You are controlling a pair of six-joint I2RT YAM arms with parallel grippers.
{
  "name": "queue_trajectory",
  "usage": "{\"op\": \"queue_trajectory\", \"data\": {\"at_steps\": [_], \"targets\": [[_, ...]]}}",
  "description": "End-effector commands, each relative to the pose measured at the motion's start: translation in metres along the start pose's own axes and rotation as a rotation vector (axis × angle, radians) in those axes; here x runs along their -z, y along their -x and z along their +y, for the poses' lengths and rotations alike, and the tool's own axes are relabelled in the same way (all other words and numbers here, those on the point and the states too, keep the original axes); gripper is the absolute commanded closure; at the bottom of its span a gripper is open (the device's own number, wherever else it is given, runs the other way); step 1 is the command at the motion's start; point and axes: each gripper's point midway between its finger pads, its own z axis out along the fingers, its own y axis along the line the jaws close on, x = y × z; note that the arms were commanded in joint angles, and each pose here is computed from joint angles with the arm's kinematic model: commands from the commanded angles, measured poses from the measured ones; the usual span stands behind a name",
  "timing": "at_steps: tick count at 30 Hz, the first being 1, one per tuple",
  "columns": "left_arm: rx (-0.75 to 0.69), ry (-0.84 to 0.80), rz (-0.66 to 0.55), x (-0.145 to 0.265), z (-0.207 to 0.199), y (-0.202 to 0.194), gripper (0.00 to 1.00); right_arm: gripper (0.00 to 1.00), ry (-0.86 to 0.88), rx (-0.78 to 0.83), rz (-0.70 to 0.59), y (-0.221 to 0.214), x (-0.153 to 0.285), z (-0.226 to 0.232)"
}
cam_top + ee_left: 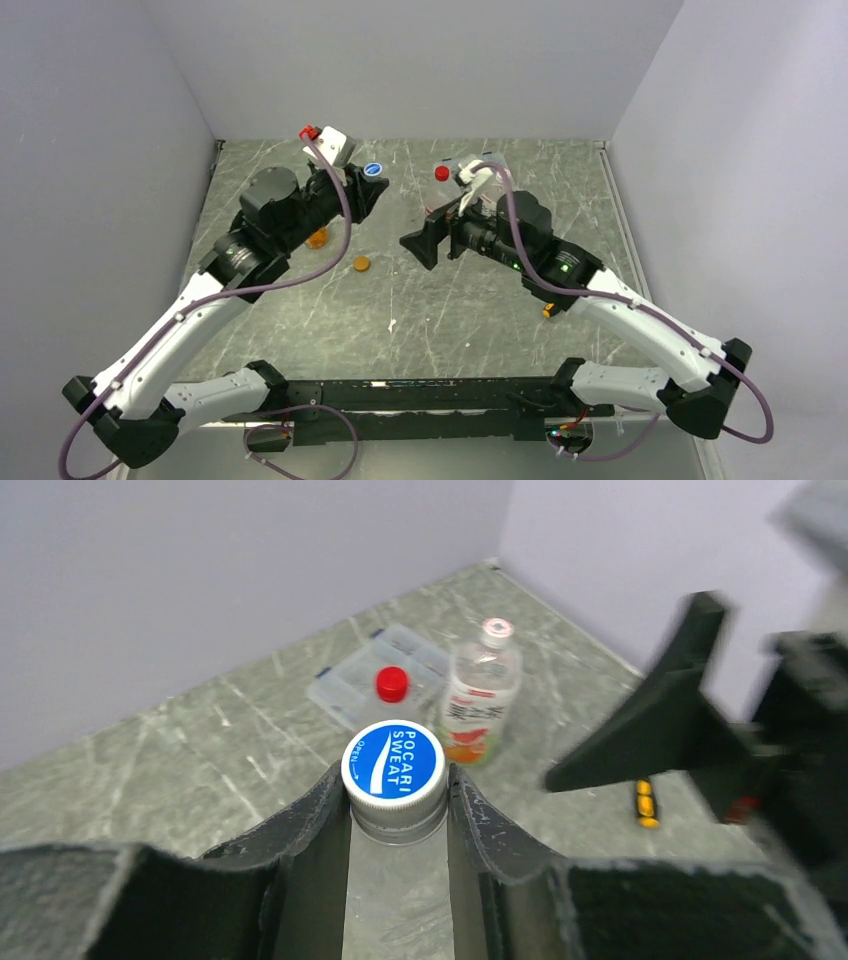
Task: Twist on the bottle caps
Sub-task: Place the plastic bottle at the center of the board.
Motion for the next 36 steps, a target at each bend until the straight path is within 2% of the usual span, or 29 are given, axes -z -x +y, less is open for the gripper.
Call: {"op": "queue_trajectory", "data": {"at_steps": [1,9,21,25,36], "targets": [[-0.064,0.172,-0.108,-0.029,0.036,0.005,1.0,0.0,-0.222,-0.069,-0.132,0.027,0.033,-0.032],[-0.214,0.328,-0.236,-0.086,0.078,-0.026,1.0,0.0,-0.342,-0.13,-0.199,0.03,0.072,-0.049],[-0.158,0.317,-0.296,-0.147,0.138,-0.093,1.0,0.0,-0.367,-0.127,-0.224,0.041,0.102,-0.048],[-0.156,0.29,-0.305,-0.16,0.142,-0.107,1.0,0.0,-0.371,-0.116,-0.212,0.041,0.105,-0.048],[-0.172,0.288,-0.22,-0.173,0.149,-0.151,1.0,0.0,-0.368,-0.122,-0.198,0.034,0.104,-0.049]]}}
